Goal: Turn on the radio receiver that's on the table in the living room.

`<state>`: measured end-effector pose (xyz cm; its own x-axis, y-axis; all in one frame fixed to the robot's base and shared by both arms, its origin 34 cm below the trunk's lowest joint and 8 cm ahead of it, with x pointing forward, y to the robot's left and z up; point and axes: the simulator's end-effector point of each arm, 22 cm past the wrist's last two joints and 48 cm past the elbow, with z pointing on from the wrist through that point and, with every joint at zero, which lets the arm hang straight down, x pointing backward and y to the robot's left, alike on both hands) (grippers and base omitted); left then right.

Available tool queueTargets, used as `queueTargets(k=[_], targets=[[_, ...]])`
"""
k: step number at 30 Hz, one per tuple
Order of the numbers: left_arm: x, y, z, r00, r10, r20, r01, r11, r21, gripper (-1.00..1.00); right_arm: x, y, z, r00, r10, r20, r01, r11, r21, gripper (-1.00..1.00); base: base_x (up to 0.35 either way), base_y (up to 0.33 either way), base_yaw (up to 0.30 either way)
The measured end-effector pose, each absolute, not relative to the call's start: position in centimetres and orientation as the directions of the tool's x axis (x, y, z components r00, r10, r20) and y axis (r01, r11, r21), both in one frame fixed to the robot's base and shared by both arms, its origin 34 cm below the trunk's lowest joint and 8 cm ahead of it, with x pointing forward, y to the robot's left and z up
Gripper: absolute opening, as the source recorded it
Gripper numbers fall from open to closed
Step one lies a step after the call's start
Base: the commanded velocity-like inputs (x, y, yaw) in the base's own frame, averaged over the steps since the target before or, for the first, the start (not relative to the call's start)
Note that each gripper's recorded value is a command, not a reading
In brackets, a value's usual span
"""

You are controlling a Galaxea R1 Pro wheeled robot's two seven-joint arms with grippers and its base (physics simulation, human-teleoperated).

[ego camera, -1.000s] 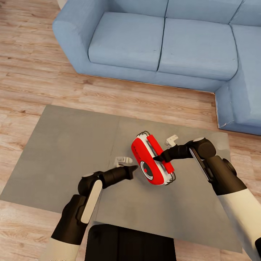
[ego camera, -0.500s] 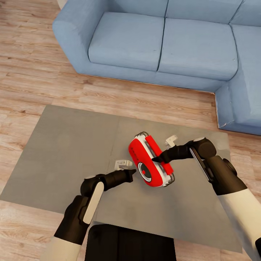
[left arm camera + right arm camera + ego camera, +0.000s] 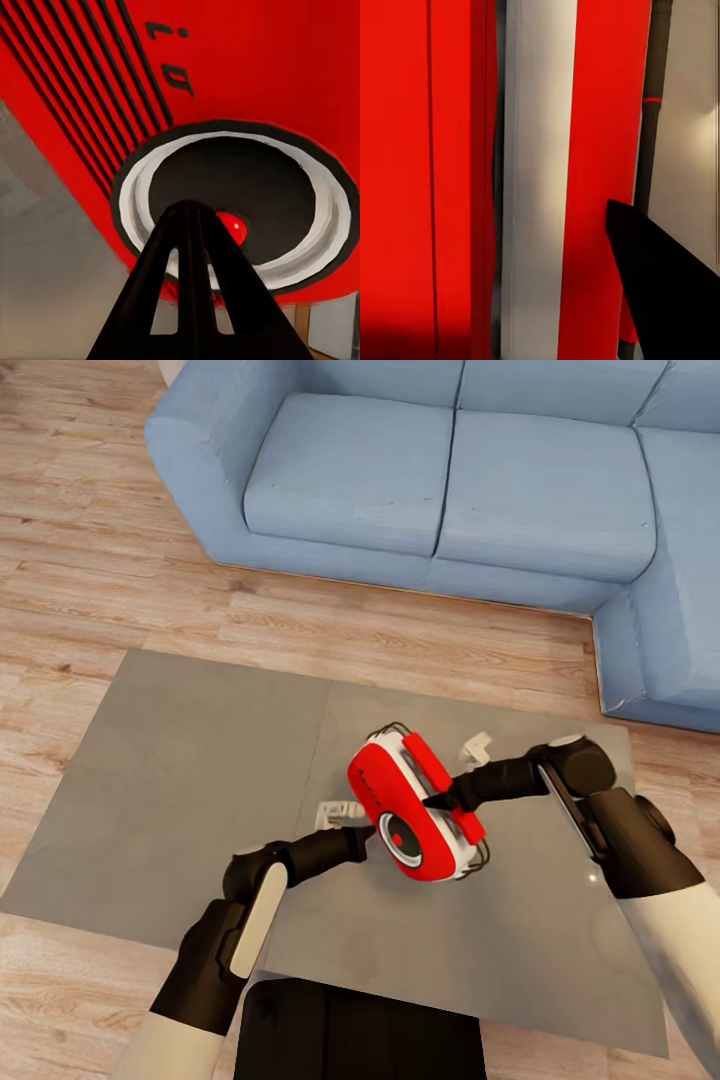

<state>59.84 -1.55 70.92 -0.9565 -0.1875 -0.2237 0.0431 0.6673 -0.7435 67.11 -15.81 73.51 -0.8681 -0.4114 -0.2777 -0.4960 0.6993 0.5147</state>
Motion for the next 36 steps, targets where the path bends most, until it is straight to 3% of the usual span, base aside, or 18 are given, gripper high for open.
queueTargets(k=[20,36], targets=[[56.5,-4.5,69.3,-0.973,-0.163,-0.163,0.024,0.631,-0.775,-1.0,67.2,-16.0,73.5,-0.868,-0.411,-0.278,-0.495,0.702,0.511,-1.0,0.0,0.0,0.0],[58.6,-4.5,69.9,-0.963,-0.177,-0.204,0.049,0.627,-0.777,-1.0,67.1,-16.0,73.4,-0.868,-0.413,-0.275,-0.496,0.703,0.509,-1.0,0.0,0.0,0.0]])
